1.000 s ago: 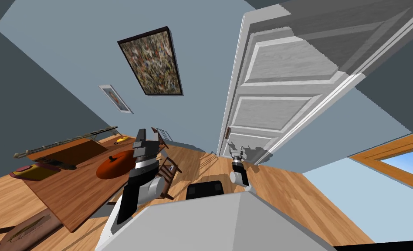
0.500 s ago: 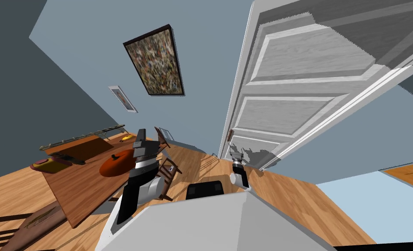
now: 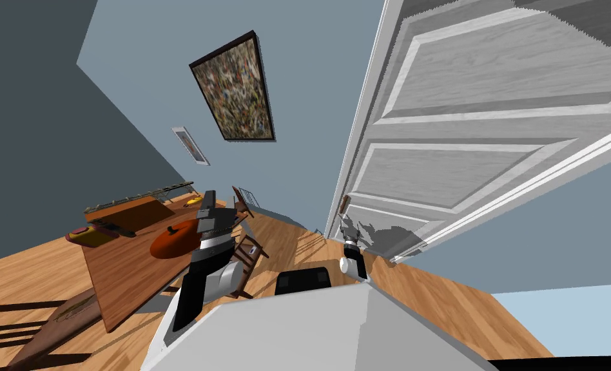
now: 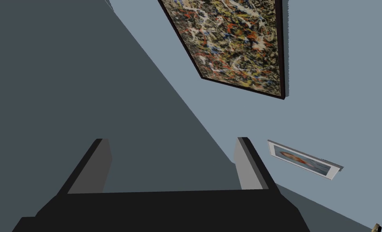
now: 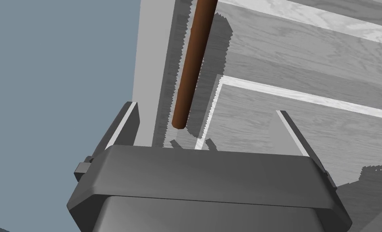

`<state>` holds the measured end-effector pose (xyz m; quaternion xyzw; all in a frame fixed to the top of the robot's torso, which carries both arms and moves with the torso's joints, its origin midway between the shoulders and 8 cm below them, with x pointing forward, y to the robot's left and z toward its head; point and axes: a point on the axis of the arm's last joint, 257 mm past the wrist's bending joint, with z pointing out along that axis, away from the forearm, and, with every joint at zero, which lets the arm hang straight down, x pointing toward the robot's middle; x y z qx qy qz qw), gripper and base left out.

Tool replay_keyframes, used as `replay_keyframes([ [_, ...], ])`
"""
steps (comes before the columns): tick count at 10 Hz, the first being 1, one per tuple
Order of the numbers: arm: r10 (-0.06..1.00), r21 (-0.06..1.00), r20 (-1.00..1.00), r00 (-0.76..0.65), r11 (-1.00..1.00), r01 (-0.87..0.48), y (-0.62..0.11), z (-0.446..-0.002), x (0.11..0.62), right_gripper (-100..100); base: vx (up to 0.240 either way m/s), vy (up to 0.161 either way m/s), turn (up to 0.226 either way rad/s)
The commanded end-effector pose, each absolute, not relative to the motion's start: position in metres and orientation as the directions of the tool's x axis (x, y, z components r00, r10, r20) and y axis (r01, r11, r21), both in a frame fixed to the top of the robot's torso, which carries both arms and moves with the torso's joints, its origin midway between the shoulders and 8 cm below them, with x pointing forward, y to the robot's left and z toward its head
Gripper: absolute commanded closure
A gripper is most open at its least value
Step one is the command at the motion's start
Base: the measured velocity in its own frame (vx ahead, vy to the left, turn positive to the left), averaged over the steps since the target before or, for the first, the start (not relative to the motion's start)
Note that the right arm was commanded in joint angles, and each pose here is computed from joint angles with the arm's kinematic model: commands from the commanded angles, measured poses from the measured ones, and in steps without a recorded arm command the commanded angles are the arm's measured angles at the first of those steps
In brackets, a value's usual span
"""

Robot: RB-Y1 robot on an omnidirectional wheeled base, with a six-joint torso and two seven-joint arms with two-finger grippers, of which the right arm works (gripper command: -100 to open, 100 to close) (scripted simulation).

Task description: Pull the door open

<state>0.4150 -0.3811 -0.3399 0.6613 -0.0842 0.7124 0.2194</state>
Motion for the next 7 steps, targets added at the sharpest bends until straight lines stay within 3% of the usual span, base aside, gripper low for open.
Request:
replay_keyframes([
  [1, 0.159, 0.133, 0.987, -0.023, -0.892, -0.432, -0.385, -0.350, 0.412, -100, 0.111, -0.093, 0.139],
  [6, 0.020, 0.017, 1.000, -0.002, -0.883, -0.468, -0.395, -0.386, 0.399, -100, 0.114, -0.093, 0.117],
  [7, 0.038, 0.032, 0.999, -0.003, -0.886, -0.463, -0.395, -0.383, 0.401, -100, 0.064, -0.041, 0.023],
])
